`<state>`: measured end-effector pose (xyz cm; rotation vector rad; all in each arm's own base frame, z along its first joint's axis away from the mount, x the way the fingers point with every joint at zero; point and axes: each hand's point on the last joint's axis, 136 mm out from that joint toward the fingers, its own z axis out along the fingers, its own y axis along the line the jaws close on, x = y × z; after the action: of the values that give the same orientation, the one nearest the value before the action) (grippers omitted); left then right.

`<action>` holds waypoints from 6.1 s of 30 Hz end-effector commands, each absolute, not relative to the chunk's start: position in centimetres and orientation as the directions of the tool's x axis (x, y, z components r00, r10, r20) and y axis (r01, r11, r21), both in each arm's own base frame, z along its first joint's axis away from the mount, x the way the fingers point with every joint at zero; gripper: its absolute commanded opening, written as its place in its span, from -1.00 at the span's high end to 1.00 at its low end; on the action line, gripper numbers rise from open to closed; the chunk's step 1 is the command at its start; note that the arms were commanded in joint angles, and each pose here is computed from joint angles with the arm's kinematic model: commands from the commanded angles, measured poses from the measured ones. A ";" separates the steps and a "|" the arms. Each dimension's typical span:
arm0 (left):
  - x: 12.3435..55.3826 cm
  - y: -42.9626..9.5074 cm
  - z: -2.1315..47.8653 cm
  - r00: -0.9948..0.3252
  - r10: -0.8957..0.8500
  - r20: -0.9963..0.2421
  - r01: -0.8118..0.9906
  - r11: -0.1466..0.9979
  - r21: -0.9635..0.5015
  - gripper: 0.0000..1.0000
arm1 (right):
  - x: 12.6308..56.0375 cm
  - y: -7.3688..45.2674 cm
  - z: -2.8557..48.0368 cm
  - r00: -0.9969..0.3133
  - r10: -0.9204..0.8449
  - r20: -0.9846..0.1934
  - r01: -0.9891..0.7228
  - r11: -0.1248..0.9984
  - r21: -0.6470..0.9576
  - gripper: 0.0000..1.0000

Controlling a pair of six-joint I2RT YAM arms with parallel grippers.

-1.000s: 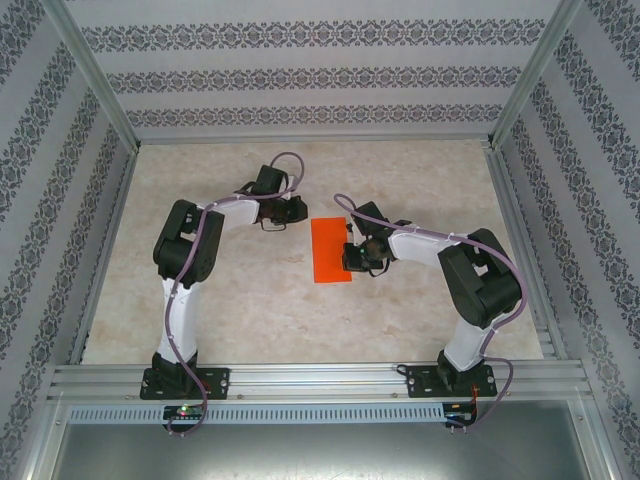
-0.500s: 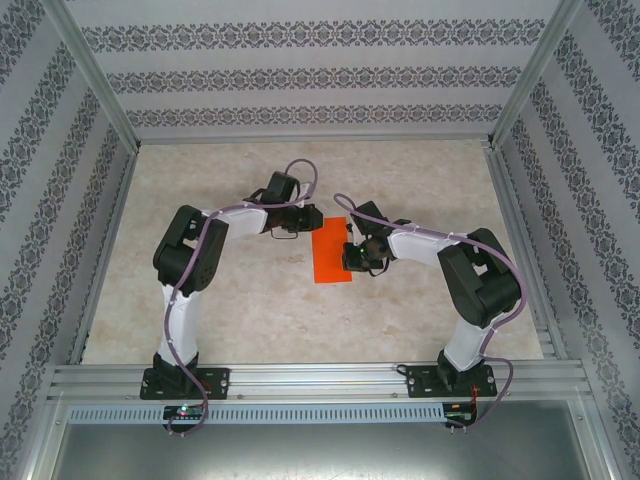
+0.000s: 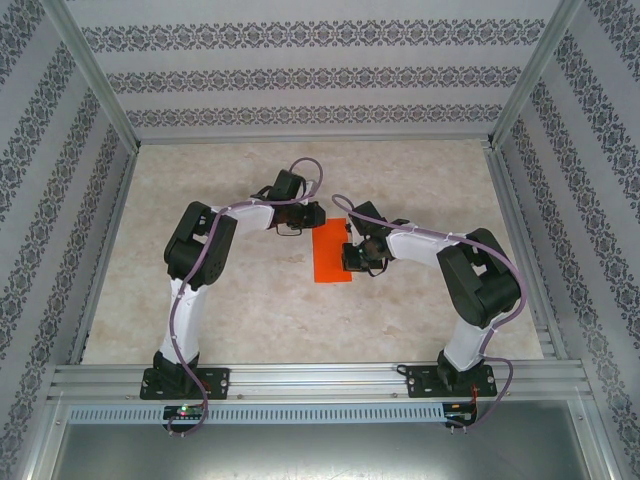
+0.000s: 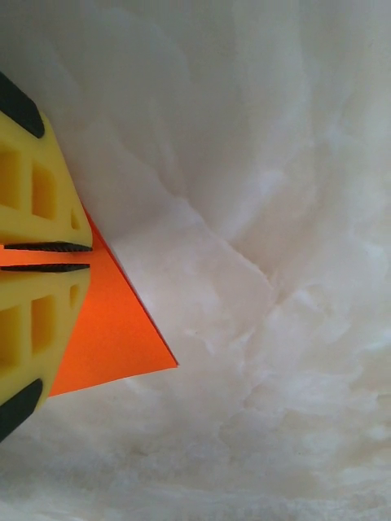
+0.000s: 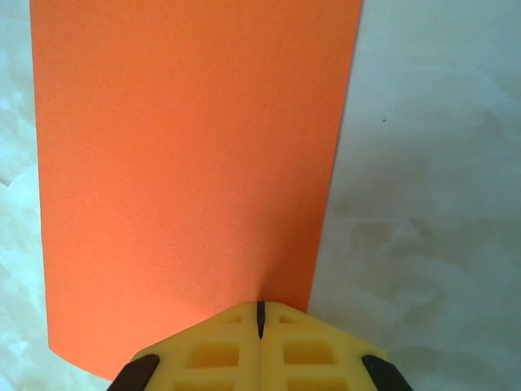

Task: Fold a paper plane with a square sheet of paper (fold left side to right side)
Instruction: First fold the square sheet of paper in half at the center of the table, then fold the triangle a second time at the center of the table.

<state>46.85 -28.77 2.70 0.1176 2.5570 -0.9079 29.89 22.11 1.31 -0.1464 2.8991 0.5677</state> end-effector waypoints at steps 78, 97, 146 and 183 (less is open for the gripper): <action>33.7 -28.2 1.1 -0.963 0.023 -0.269 0.145 0.884 -0.444 0.67 | 28.9 21.8 3.4 -0.972 0.235 0.027 0.198 0.742 0.641 0.02; 33.7 -28.4 1.3 -0.962 0.030 -0.271 0.153 0.883 -0.443 0.68 | 28.0 22.1 2.2 -0.978 0.206 0.043 0.190 0.779 0.598 0.07; 28.7 -27.0 14.3 -0.643 0.139 -0.753 0.565 0.750 -0.344 -0.18 | 34.4 24.3 7.0 -0.980 0.197 -0.019 0.118 0.656 0.745 0.00; 28.1 -35.1 5.9 -0.574 0.607 -0.550 0.490 0.793 0.364 -0.40 | 35.7 24.7 6.7 -0.982 0.191 0.004 0.129 0.645 0.754 0.02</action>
<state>28.12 -35.54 5.22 0.8278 2.3116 0.1658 35.51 24.75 6.66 0.2864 2.7778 1.2439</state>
